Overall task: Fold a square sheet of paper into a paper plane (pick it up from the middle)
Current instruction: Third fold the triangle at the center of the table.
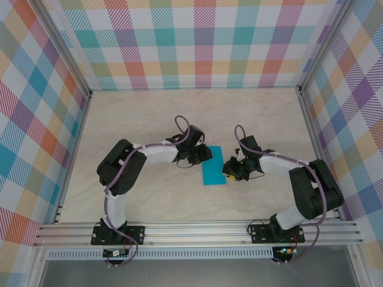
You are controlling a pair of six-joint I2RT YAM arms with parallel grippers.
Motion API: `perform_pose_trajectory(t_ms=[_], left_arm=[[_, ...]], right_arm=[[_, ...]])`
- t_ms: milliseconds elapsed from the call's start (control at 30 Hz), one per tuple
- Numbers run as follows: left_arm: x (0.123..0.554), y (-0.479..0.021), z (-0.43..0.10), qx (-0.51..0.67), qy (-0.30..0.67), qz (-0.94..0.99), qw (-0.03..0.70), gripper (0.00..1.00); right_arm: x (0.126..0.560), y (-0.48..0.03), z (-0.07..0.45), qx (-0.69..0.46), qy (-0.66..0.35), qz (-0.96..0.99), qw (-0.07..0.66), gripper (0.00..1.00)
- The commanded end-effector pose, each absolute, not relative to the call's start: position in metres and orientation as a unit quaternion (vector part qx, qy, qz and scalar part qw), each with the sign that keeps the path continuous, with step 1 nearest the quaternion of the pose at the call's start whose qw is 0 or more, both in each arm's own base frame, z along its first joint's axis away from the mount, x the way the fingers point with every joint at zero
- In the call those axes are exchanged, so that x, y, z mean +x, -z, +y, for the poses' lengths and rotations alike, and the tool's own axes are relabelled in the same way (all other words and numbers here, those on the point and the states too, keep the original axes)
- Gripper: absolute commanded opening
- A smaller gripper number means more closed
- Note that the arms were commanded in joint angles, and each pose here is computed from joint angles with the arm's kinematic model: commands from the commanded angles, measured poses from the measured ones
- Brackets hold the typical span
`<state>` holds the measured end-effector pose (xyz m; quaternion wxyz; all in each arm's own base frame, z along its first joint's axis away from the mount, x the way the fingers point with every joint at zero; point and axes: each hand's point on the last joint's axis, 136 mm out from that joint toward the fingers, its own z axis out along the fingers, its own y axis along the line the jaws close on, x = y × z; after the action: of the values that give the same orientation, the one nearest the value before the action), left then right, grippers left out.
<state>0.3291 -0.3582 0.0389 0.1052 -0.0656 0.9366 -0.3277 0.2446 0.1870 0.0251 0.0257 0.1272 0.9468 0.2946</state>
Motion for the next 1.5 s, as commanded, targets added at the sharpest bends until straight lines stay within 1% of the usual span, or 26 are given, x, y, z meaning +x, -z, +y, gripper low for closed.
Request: perform_pose_trajectory(t_ms=[0,200,700,833,1000,1100,1167,1233,1467], left_arm=[[0.322,-0.028,-0.355,-0.063,0.306,0.945,0.094,0.21],[0.319,-0.017,-0.35,-0.064,0.29,0.951,0.088,0.2],[0.311,-0.005,-0.342,-0.062,0.277,0.956,0.079,0.19],[0.31,-0.004,-0.341,-0.061,0.276,0.956,0.078,0.18],[0.308,-0.004,-0.341,-0.06,0.276,0.956,0.076,0.19],[0.308,-0.003,-0.34,-0.059,0.275,0.957,0.076,0.18],[0.308,-0.004,-0.341,-0.058,0.278,0.956,0.075,0.19],[0.307,-0.003,-0.341,-0.057,0.277,0.956,0.073,0.18],[0.308,-0.001,-0.34,-0.058,0.274,0.957,0.074,0.18]], right_arm=[[0.242,-0.02,0.189,0.119,-0.304,0.945,0.017,0.29],[0.241,-0.015,0.192,0.12,-0.308,0.944,0.008,0.3],[0.242,-0.024,0.204,0.109,-0.348,0.931,0.004,0.3],[0.247,-0.025,0.198,0.106,-0.331,0.938,0.019,0.3],[0.252,-0.031,0.201,0.102,-0.34,0.935,0.02,0.31],[0.257,-0.036,0.206,0.101,-0.363,0.926,0.021,0.31],[0.261,-0.04,0.21,0.096,-0.377,0.921,0.024,0.33],[0.263,-0.042,0.212,0.086,-0.381,0.92,0.024,0.36],[0.28,-0.051,0.213,0.062,-0.39,0.918,0.036,0.37]])
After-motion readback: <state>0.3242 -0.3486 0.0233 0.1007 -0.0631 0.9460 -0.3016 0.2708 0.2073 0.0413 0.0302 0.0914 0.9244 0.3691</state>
